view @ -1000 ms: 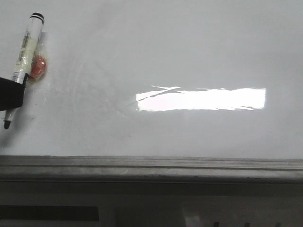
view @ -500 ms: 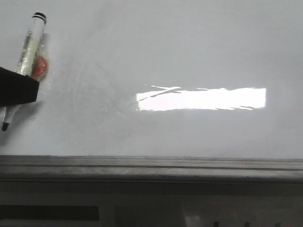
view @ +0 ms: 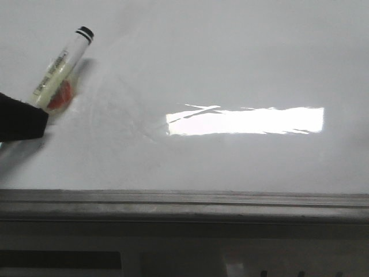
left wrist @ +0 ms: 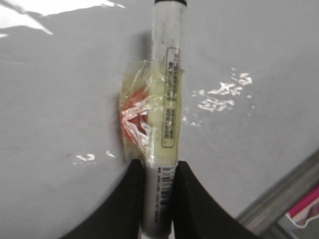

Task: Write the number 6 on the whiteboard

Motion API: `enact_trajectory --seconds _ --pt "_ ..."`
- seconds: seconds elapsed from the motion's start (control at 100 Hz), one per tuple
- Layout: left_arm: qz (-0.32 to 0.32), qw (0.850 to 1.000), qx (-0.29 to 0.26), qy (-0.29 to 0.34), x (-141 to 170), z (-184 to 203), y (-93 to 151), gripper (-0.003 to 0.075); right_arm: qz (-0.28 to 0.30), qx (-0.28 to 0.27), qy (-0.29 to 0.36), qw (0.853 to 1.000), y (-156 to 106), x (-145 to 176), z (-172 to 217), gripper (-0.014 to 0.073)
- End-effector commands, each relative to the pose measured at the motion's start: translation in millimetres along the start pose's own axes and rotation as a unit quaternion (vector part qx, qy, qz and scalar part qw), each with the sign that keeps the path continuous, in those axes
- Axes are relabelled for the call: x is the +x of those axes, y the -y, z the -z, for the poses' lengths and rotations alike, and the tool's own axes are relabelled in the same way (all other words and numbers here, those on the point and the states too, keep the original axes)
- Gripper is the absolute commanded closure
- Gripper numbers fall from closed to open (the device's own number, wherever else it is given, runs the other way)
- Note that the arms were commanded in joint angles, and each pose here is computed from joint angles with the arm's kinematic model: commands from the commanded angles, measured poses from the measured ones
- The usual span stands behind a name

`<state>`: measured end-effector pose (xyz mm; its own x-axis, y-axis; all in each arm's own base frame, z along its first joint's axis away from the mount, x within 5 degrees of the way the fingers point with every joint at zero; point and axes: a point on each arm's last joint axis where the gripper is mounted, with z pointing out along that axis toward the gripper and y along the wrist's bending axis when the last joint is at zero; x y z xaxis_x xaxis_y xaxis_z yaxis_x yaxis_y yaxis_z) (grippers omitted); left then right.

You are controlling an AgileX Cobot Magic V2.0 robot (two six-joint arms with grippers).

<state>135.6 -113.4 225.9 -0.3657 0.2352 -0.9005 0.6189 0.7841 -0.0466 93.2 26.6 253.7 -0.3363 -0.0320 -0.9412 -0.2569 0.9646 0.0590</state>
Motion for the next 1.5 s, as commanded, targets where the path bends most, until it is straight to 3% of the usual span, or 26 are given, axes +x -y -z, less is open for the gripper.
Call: enact_trajectory --seconds 0.0,0.19,0.42,0.6,0.87,1.01,1.08,1.19,1.25,1.32,1.44,1.49 --pt "-0.048 0.997 0.026 0.053 -21 4 10 0.0741 0.016 -0.028 0.045 0.998 -8 -30 -1 0.0641" --pt "-0.104 0.983 0.087 0.123 -32 7 34 0.0741 0.049 -0.131 0.027 0.99 -39 -59 -11 0.0501" --pt "-0.15 0.97 0.12 0.146 -33 11 47 0.0741 0.088 -0.269 0.031 0.959 -92 -77 -15 0.0244" --pt "-0.196 0.957 0.147 0.154 -32 13 56 0.0741 0.091 -0.324 0.034 0.941 -123 -80 -21 0.0232" --pt "-0.217 0.948 0.172 0.157 -30 16 66 0.0741 0.05 -0.342 0.023 0.938 -144 -76 -35 0.0232" --pt "-0.218 0.948 0.173 0.157 -30 16 66 0.0741 0.039 -0.342 0.017 0.939 -146 -74 -38 0.0286" --pt "-0.218 0.948 0.173 0.157 -30 16 66 0.0741 0.032 -0.342 0.012 0.939 -147 -74 -39 0.0393" --pt "-0.217 0.948 0.173 0.157 -30 16 66 0.074 0.031 -0.341 0.006 0.94 -148 -72 -40 0.0636" --pt "-0.217 0.948 0.173 0.156 -30 16 66 0.0728 0.03 -0.34 0.001 0.94 -148 -71 -41 0.066" --pt "-0.217 0.948 0.173 0.156 -30 16 66 0.0647 0.03 -0.34 0.001 0.94 -148 -71 -41 0.0659" --pt "-0.209 0.95 0.171 0.159 -30 16 65 0.0377 0.028 -0.34 0.007 0.94 -148 -72 -41 0.0659" --pt "-0.197 0.953 0.166 0.159 -32 16 64 0.0307 0.028 -0.34 0.007 0.94 -148 -72 -41 0.0659"
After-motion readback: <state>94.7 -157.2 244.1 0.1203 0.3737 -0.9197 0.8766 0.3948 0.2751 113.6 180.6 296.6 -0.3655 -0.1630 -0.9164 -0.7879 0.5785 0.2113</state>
